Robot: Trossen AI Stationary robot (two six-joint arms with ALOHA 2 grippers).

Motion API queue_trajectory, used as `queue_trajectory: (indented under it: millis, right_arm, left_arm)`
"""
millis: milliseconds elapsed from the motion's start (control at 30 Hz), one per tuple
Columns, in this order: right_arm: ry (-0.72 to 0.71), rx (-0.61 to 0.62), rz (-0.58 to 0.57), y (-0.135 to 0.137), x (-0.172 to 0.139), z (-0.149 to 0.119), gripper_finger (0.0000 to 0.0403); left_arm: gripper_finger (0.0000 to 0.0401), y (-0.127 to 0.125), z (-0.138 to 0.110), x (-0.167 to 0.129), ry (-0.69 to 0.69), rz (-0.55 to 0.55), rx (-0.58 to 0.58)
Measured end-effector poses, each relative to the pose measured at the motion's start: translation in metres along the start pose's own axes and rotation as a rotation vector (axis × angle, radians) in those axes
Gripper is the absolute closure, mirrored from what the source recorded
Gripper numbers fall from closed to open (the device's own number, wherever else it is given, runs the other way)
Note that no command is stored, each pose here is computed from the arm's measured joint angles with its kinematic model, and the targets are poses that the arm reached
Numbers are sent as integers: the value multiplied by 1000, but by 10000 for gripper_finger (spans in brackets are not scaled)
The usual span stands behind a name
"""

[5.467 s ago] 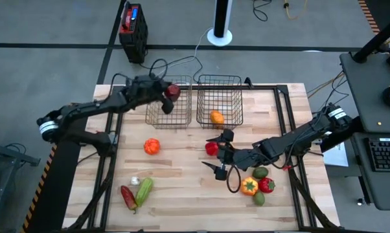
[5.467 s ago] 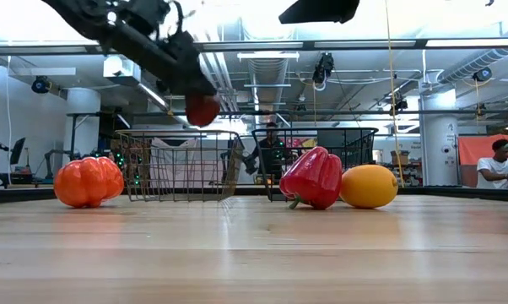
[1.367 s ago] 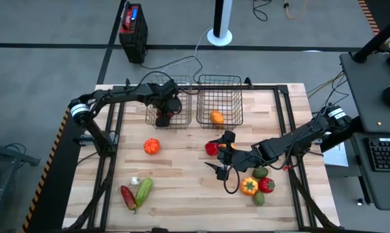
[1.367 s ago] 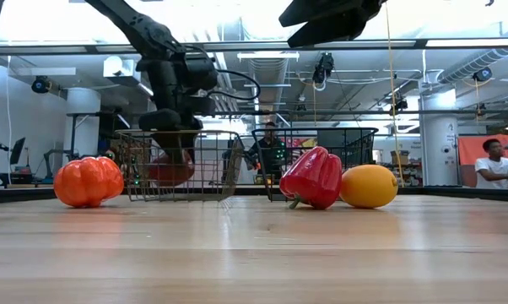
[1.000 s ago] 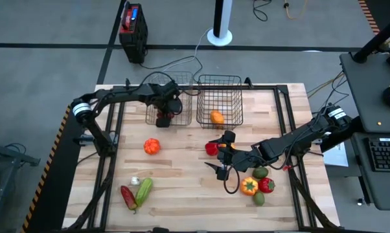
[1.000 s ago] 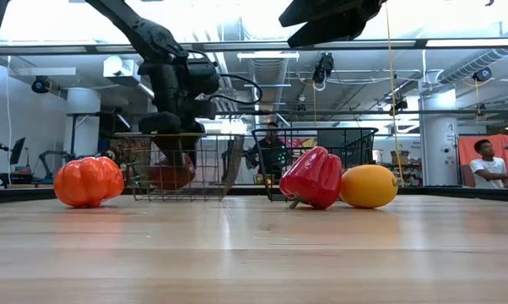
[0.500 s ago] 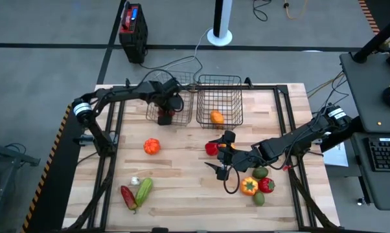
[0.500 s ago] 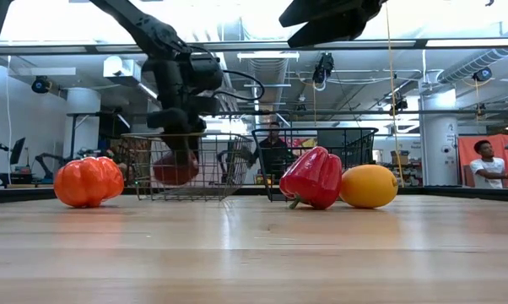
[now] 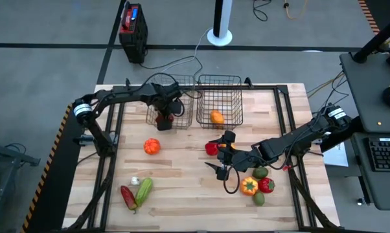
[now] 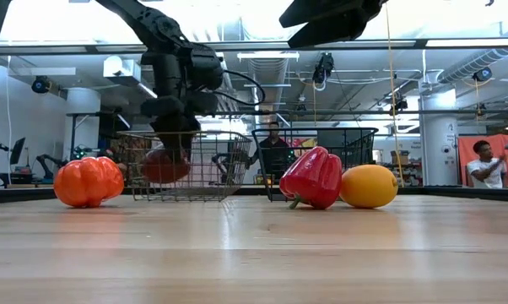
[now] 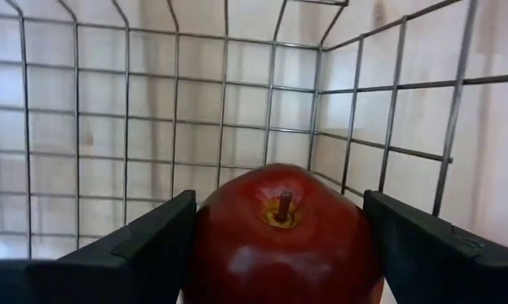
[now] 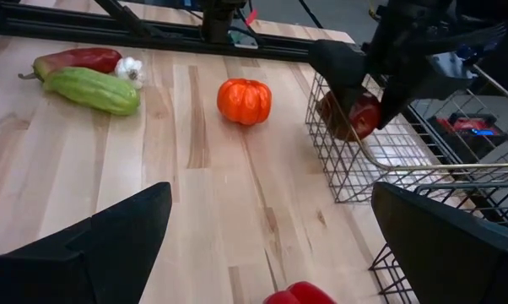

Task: Sort produce into baskets
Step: Put the red apple into the silver wire basket

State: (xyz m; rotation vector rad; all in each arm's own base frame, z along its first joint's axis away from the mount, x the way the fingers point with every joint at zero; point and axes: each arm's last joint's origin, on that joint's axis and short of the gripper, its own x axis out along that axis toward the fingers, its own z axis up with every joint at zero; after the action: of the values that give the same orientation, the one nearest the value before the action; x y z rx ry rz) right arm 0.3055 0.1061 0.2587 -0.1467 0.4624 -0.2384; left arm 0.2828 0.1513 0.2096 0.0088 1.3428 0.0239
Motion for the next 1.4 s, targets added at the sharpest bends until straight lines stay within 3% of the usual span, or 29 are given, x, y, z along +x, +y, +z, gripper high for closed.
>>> queue_trajectory:
  millis: [233,600,833,1167,1400]
  right_arm:
    - [0,1,0,0,0,0,3]
    - [0,3,0,0,0,0,3]
    - [1,0,0,0,0,-1,3]
    - [6,-4,-1,0,0,-3,3]
    - [10,-6,-1,0,1,-4,3]
  left_arm:
    - [103,-3,7,-9,-6,12,19]
    - [103,26,23,-42,-30,213,165]
    - [103,55,20,-19,28,193,127]
    - [103,68,29,11,82,152,138]
    - [99,69,29,15,73,127,132]
